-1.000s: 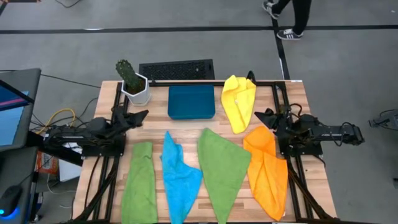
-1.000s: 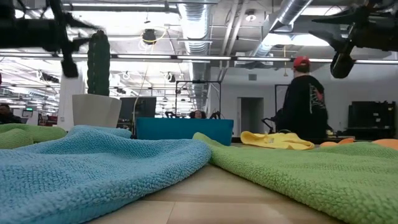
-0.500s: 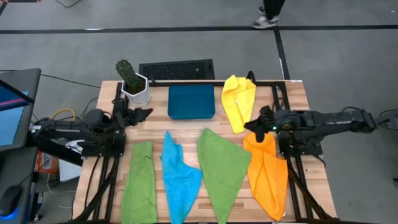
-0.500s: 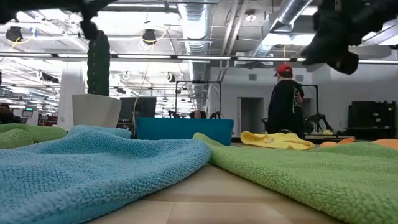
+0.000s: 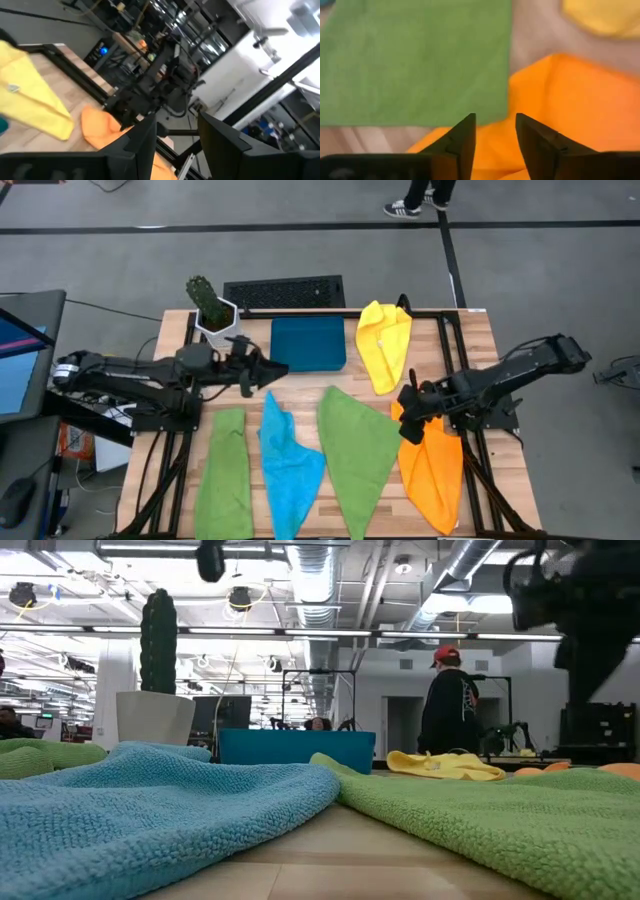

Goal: Fold microfiber towels
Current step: Fold the right green towel

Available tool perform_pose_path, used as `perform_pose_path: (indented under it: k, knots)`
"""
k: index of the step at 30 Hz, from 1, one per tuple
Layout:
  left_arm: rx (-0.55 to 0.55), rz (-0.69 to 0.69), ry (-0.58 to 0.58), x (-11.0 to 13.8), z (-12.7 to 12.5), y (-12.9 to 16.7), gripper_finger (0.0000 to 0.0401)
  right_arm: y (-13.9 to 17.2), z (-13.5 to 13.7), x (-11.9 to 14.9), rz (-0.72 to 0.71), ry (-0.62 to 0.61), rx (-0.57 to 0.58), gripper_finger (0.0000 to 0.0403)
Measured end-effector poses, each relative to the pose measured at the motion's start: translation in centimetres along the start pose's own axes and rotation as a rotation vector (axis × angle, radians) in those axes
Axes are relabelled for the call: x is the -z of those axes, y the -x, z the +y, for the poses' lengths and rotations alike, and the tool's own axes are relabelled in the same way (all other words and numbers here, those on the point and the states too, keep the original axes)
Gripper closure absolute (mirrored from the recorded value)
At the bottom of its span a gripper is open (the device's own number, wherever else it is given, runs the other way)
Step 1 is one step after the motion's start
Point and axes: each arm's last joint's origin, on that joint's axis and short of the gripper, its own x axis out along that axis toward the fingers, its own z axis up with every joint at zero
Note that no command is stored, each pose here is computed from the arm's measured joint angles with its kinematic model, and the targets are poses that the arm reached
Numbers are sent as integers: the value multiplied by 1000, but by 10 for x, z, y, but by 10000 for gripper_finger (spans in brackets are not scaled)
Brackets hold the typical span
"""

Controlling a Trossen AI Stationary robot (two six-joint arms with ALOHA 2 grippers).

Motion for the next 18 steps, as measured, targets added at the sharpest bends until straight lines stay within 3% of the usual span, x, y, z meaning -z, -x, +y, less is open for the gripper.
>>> perform_pose_path:
  k: [7, 18]
  knots:
    - [21, 79, -40, -4, 3, -29, 263, -21, -9, 13, 23, -120, -2, 184]
    - [15, 132, -9, 0, 14, -43, 263, -43, -18, 19, 21, -189, 0, 184]
